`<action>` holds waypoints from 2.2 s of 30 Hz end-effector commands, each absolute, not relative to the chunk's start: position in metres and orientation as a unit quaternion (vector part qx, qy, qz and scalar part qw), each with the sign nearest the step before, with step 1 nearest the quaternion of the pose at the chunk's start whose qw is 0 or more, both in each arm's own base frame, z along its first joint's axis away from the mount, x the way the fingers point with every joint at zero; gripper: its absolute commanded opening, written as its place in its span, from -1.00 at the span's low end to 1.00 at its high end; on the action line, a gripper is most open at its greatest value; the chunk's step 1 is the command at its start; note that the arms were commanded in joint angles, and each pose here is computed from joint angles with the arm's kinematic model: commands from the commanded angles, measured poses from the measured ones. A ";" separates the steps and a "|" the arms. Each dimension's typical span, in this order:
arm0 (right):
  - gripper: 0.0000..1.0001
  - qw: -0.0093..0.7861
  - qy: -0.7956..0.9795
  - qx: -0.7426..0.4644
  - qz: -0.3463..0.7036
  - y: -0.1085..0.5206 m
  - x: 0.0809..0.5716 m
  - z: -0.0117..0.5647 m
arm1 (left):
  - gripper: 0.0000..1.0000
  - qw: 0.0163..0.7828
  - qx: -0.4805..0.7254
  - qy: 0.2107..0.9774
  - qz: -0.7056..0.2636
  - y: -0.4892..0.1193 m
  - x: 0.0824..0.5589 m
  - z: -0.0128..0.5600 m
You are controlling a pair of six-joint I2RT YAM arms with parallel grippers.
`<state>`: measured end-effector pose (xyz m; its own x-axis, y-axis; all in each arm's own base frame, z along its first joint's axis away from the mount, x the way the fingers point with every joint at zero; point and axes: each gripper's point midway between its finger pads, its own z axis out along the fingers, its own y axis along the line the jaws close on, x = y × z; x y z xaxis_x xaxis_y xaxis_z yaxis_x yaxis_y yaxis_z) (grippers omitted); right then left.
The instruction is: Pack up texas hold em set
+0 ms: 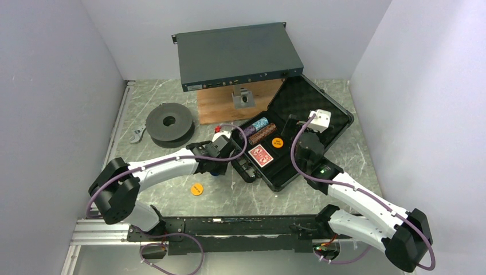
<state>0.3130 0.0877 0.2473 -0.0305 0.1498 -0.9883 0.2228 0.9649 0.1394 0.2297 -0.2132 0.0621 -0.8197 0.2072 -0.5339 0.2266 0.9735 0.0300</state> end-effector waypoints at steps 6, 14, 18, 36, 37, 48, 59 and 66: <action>0.99 0.703 0.693 0.161 -0.008 0.082 0.310 0.272 | -0.58 0.316 0.138 0.937 -0.059 -0.257 0.254 0.102; 0.99 0.707 0.686 0.172 0.004 0.078 0.306 0.276 | -0.59 0.324 0.159 0.929 -0.087 -0.298 0.273 0.115; 0.99 0.708 0.681 0.188 0.002 0.073 0.304 0.279 | -0.59 0.326 0.168 0.924 -0.105 -0.319 0.281 0.118; 0.99 0.704 0.621 0.344 -0.010 0.028 0.281 0.291 | -0.63 0.344 0.203 0.897 -0.192 -0.409 0.318 0.127; 0.99 0.705 0.621 0.342 -0.010 0.028 0.280 0.291 | -0.65 0.344 0.204 0.895 -0.197 -0.413 0.319 0.126; 0.99 0.730 0.601 0.324 0.030 0.029 0.275 0.299 | -0.72 0.361 0.217 0.872 -0.247 -0.458 0.339 0.131; 0.99 0.725 0.613 0.313 0.015 0.032 0.279 0.297 | -0.75 0.367 0.226 0.861 -0.268 -0.484 0.352 0.117; 0.99 0.728 0.612 0.310 0.018 0.033 0.279 0.297 | -0.49 0.367 0.228 0.860 -0.271 -0.489 0.354 0.112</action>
<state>0.2793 0.0327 0.2840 0.2158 0.3830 -0.8982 0.3798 0.8145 0.4386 0.3464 -0.4673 0.0850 -0.6753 0.2329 -0.6998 0.5513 0.7897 -0.2692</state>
